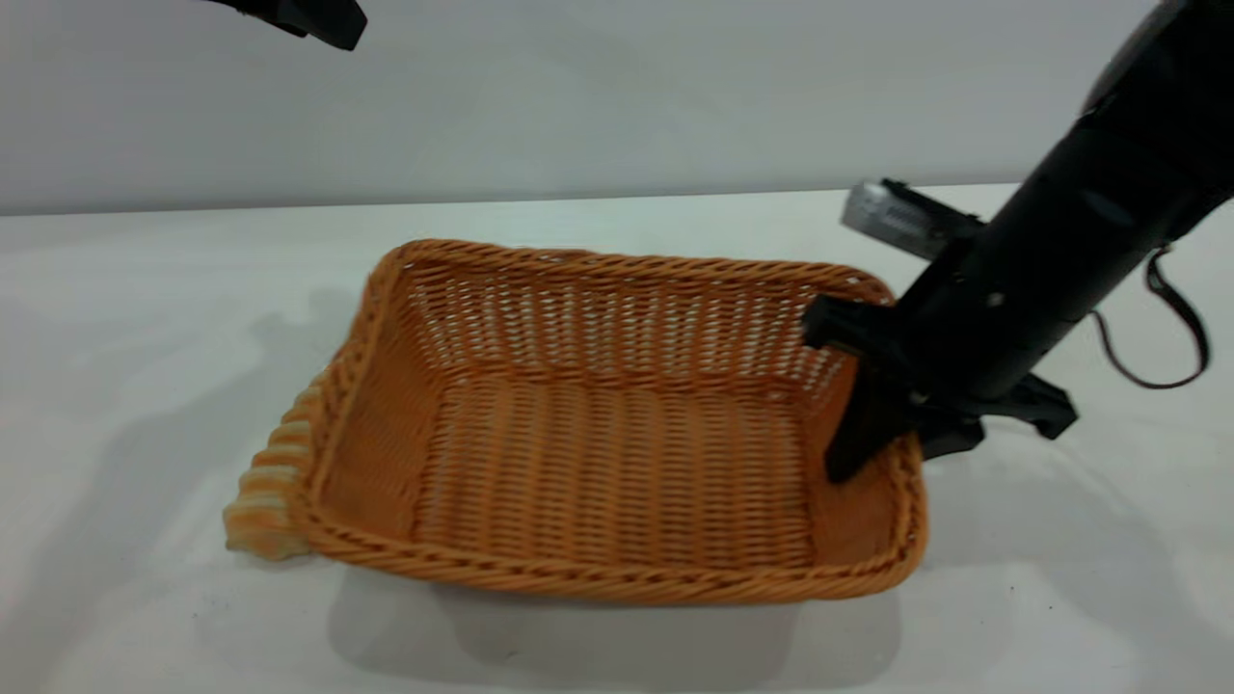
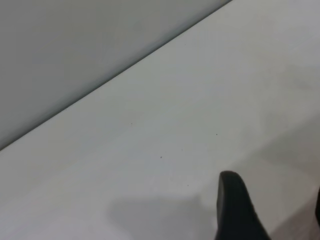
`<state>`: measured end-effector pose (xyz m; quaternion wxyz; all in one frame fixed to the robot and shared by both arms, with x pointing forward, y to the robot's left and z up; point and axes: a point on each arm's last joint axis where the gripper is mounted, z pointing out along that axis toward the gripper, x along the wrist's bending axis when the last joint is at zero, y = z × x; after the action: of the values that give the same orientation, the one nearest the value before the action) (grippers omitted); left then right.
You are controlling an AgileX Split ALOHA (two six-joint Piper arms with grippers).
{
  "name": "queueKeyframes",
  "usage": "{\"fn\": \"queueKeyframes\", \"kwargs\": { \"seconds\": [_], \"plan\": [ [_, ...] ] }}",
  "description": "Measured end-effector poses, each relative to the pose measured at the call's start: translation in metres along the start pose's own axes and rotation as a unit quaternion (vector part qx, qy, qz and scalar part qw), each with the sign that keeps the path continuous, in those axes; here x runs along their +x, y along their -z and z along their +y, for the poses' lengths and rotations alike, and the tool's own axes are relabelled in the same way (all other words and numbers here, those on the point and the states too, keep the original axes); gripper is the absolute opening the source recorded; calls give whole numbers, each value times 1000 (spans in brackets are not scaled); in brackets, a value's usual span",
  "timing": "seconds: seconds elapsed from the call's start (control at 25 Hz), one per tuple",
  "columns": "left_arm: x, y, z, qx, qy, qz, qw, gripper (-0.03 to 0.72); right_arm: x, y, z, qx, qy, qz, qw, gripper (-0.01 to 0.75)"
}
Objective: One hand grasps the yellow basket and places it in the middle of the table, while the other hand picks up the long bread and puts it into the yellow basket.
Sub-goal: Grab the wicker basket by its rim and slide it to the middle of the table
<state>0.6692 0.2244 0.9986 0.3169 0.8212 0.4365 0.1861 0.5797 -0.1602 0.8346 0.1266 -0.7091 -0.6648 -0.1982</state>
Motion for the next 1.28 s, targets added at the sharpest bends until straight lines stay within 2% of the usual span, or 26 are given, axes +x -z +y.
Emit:
{"fn": "queueKeyframes", "kwargs": {
  "seconds": [0.2,0.28,0.4,0.48,0.6,0.8,1.0,1.28],
  "plan": [
    [0,0,0,0,0,0,1000,438,3,-3,0,2,0,1,1000,95],
    [0,0,0,0,0,0,1000,438,3,-3,0,1,3,-1,1000,122],
    [0,0,0,0,0,0,1000,438,2,-8,-1,1,8,-7,1000,257],
    [0,0,0,0,0,0,1000,438,1,-9,-2,4,14,-10,1000,384],
    [0,0,0,0,0,0,1000,438,0,-10,-3,7,19,-13,1000,490],
    [0,0,0,0,0,0,1000,438,1,-8,0,3,35,-17,999,513],
    [0,0,0,1,0,-1,1000,438,9,11,9,-25,49,-11,998,513],
    [0,0,0,1,0,-2,1000,438,2,40,21,-57,48,-14,997,513]
  ]
}}
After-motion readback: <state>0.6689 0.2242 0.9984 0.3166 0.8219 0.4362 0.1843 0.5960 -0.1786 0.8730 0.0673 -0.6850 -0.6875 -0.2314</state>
